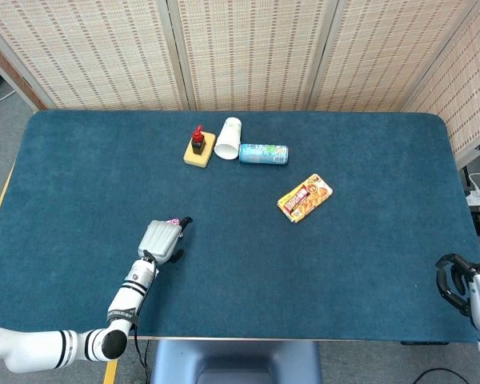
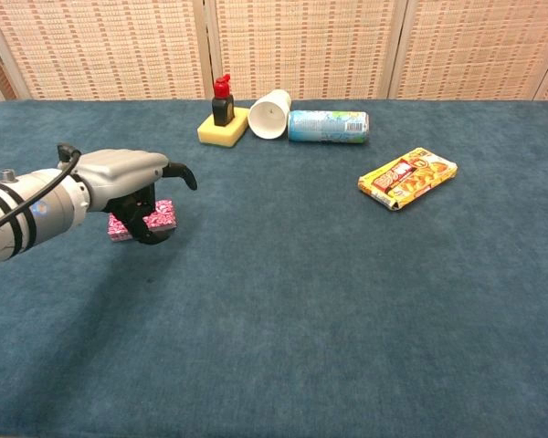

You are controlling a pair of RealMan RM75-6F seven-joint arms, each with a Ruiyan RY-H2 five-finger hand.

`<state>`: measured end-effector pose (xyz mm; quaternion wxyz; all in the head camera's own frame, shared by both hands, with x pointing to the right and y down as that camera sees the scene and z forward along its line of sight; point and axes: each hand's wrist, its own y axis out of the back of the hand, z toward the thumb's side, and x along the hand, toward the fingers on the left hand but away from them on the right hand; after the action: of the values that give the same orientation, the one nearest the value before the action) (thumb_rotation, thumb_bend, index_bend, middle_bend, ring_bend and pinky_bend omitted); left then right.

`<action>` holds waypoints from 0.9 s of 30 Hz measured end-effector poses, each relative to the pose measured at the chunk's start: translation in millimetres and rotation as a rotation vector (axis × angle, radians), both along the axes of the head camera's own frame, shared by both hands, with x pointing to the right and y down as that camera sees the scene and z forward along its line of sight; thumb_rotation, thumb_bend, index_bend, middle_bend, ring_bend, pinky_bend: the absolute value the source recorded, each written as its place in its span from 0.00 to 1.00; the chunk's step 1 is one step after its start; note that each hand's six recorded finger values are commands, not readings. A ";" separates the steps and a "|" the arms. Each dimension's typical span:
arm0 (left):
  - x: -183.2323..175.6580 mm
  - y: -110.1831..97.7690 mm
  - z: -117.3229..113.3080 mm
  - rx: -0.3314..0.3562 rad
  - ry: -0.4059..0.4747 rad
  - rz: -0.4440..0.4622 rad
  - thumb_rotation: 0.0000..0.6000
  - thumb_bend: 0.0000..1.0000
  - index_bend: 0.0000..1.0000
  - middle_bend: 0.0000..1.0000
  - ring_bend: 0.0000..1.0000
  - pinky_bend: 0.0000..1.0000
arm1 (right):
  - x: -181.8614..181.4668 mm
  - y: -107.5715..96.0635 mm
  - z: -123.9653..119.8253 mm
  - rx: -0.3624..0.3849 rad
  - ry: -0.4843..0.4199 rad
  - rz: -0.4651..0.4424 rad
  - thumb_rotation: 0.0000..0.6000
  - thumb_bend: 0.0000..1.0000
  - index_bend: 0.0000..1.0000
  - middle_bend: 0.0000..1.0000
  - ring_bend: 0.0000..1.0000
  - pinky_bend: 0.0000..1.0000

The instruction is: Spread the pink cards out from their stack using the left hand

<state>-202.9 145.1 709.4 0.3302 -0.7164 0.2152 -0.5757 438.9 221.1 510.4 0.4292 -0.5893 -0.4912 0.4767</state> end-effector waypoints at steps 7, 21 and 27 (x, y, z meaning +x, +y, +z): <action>-6.6 -0.5 8.6 -0.011 -0.065 -0.060 1.00 0.33 0.17 1.00 1.00 1.00 | 0.6 0.2 -0.8 0.001 -0.003 -0.001 1.00 0.50 0.97 0.91 0.87 0.87; -15.5 -2.7 21.2 -0.014 -0.135 -0.135 1.00 0.32 0.19 1.00 1.00 1.00 | 0.1 0.5 -0.6 -0.002 -0.002 -0.003 1.00 0.50 0.97 0.91 0.87 0.87; -18.9 -2.5 22.5 -0.016 -0.148 -0.150 1.00 0.32 0.20 1.00 1.00 1.00 | -0.3 0.9 -0.1 -0.006 -0.003 -0.006 1.00 0.50 0.97 0.91 0.87 0.87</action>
<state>-221.8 142.5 731.9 0.2954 -0.6566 0.2386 -0.6516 438.6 222.0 510.3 0.4281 -0.5928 -0.4885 0.4761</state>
